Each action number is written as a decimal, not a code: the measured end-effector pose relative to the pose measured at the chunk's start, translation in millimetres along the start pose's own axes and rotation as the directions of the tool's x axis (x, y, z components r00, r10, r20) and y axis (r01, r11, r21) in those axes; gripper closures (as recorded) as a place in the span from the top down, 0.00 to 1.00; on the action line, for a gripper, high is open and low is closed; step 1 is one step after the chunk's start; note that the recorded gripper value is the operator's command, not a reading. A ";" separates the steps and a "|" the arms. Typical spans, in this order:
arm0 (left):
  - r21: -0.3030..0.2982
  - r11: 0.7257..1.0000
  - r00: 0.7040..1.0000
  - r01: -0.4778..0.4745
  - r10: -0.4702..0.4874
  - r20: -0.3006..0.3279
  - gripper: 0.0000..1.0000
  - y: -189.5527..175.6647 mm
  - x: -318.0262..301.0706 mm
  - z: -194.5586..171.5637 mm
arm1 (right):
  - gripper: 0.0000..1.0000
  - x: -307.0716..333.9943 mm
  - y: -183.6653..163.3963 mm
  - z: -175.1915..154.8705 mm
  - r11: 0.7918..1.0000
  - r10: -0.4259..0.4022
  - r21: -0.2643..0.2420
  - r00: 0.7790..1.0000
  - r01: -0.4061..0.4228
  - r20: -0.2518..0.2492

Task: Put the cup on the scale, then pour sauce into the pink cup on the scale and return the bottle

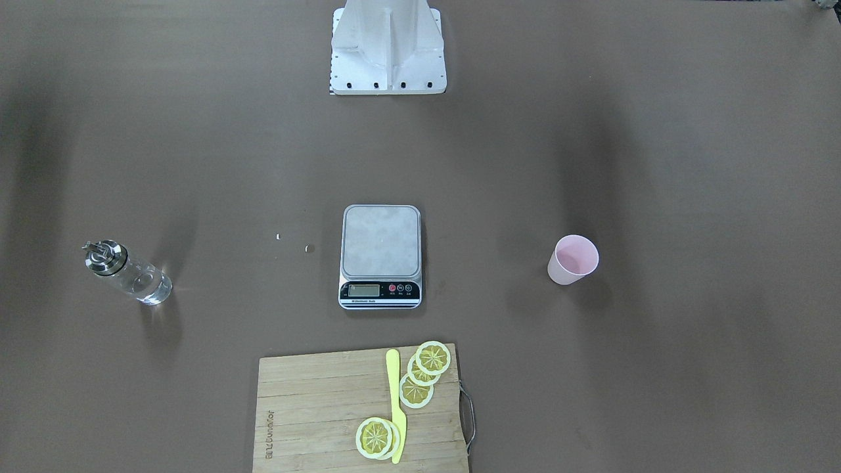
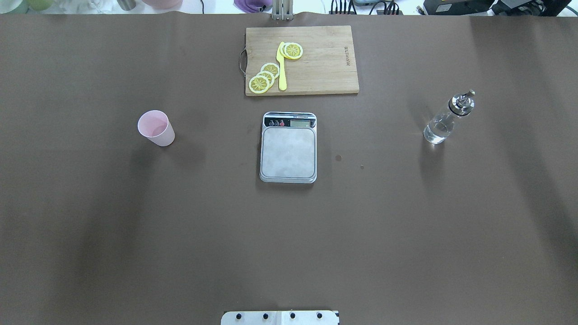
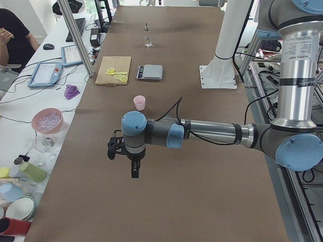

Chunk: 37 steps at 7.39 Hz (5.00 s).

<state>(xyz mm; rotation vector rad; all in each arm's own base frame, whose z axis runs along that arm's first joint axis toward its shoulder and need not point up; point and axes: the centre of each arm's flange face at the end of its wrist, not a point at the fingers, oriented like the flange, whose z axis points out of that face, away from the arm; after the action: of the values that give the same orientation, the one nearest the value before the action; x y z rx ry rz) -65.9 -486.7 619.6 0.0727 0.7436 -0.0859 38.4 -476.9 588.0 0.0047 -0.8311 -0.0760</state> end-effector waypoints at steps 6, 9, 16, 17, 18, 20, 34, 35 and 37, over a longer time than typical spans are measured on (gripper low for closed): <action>0.000 1.000 1.000 -0.003 0.003 -0.001 0.99 -1.4 1.3 -0.6 | 1.00 -0.1 -0.3 -0.2 1.000 -0.001 0.000 1.000 0.001 0.000; -0.002 1.000 1.000 -0.005 0.005 0.000 0.99 -1.2 0.8 0.4 | 1.00 -2.6 -0.5 -2.4 1.000 -0.005 0.005 1.000 0.005 0.000; -0.001 1.000 1.000 -0.019 0.019 -0.002 0.99 -3.8 6.7 1.8 | 1.00 -4.5 -2.0 -3.5 1.000 -0.007 0.007 1.000 0.007 0.007; -0.001 1.000 1.000 -0.020 0.020 -0.002 0.99 -3.8 7.0 2.1 | 1.00 -4.9 -2.2 -3.6 1.000 -0.007 0.007 1.000 0.007 0.010; -0.002 1.000 1.000 -0.021 0.021 -0.002 0.99 -4.0 7.7 2.5 | 1.00 -5.3 -2.1 -3.7 1.000 -0.007 0.007 1.000 0.007 0.013; -0.002 1.000 1.000 -0.022 0.022 -0.003 0.99 -4.3 9.1 2.6 | 1.00 -5.0 -2.2 -3.1 1.000 -0.006 0.006 1.000 0.005 0.016; 0.070 0.993 0.992 -0.093 0.098 -0.082 0.99 -80.4 198.0 2.8 | 1.00 -7.5 -0.5 -3.1 1.000 0.025 0.006 0.999 -0.025 0.043; 0.052 0.998 0.993 -0.042 0.047 -0.104 0.99 -88.9 244.7 10.6 | 1.00 -7.3 -0.4 -2.8 1.000 0.027 0.005 0.999 -0.027 0.044; 0.042 0.999 0.995 0.029 -0.025 -0.093 0.98 -78.4 334.6 35.2 | 1.00 -5.6 -0.2 -1.2 0.999 0.032 0.002 0.998 -0.032 0.045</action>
<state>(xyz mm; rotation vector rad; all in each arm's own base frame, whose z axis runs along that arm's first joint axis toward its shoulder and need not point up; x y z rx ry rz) 194.8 -585.5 415.6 0.1085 0.8355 -0.1246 35.5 -476.7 583.0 -0.0076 -0.8757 -0.0449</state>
